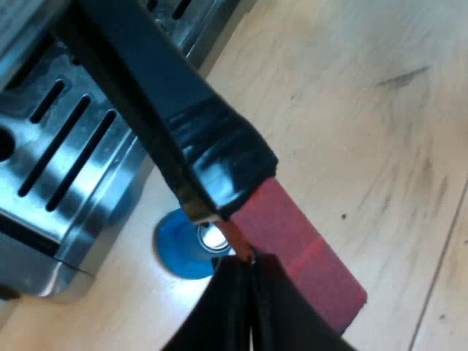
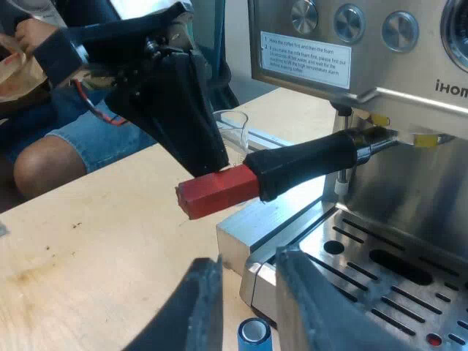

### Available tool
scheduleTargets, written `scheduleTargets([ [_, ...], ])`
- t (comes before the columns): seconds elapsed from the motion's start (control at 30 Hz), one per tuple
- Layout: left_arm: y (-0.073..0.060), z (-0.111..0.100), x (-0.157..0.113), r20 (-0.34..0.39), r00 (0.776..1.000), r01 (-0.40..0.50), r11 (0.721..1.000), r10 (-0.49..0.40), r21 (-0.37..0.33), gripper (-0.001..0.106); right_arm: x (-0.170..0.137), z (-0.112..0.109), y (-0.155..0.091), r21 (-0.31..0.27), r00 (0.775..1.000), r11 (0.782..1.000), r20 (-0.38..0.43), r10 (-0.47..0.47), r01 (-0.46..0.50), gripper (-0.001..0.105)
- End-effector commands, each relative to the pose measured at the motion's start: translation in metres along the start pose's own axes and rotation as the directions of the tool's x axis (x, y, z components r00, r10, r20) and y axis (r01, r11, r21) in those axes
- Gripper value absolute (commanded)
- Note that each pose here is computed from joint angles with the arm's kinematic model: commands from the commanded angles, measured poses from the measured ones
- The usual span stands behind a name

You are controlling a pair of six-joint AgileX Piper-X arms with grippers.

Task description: Put the handle in the coffee machine

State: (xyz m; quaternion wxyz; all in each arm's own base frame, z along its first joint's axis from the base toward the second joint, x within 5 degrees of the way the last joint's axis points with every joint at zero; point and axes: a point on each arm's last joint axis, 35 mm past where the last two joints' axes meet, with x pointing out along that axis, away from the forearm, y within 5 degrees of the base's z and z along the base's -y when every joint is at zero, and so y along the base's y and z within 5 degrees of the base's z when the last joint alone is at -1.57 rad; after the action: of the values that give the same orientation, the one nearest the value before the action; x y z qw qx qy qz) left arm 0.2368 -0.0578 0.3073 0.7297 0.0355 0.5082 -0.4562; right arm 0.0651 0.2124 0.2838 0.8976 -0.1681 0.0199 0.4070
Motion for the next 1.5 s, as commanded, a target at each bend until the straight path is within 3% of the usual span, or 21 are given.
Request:
scheduleTargets([
  [0.03,-0.006,0.004,0.009,-0.022,1.0,0.012,1.0,-0.012,-0.003,0.0,-0.001,0.002,0.0,-0.001,1.0,1.0,0.011,0.008,-0.008,0.022],
  [0.2,-0.016,0.01,0.02,-0.081,0.994,-0.065,0.998,0.066,0.018,0.0,-0.001,0.002,0.0,-0.001,1.0,1.0,0.011,0.008,-0.008,0.022],
  [0.5,-0.017,0.011,0.021,-0.081,0.994,-0.07,0.997,0.068,-0.021,0.0,-0.001,0.002,0.0,-0.001,1.0,1.0,0.011,0.006,-0.006,0.022],
  [0.83,-0.017,0.011,0.021,-0.076,0.995,-0.061,0.998,0.06,-0.017,0.0,-0.001,0.002,0.0,-0.001,1.0,1.0,0.011,0.006,-0.006,0.022],
  [0.97,-0.016,0.012,0.02,-0.084,0.991,-0.105,0.994,0.105,0.006,0.0,-0.001,-0.003,0.001,-0.029,0.999,0.999,-0.038,0.015,-0.016,0.022],
  [1.17,-0.017,0.016,0.015,-0.053,0.99,-0.132,0.991,0.133,0.027,0.0,-0.001,-0.005,0.001,-0.03,0.999,0.999,-0.047,0.017,-0.018,0.022],
  [1.5,-0.035,0.025,-0.013,0.049,0.984,-0.174,0.981,0.17,0.084,0.0,-0.001,-0.005,0.001,-0.03,0.999,0.999,-0.048,0.011,-0.012,0.022],
])
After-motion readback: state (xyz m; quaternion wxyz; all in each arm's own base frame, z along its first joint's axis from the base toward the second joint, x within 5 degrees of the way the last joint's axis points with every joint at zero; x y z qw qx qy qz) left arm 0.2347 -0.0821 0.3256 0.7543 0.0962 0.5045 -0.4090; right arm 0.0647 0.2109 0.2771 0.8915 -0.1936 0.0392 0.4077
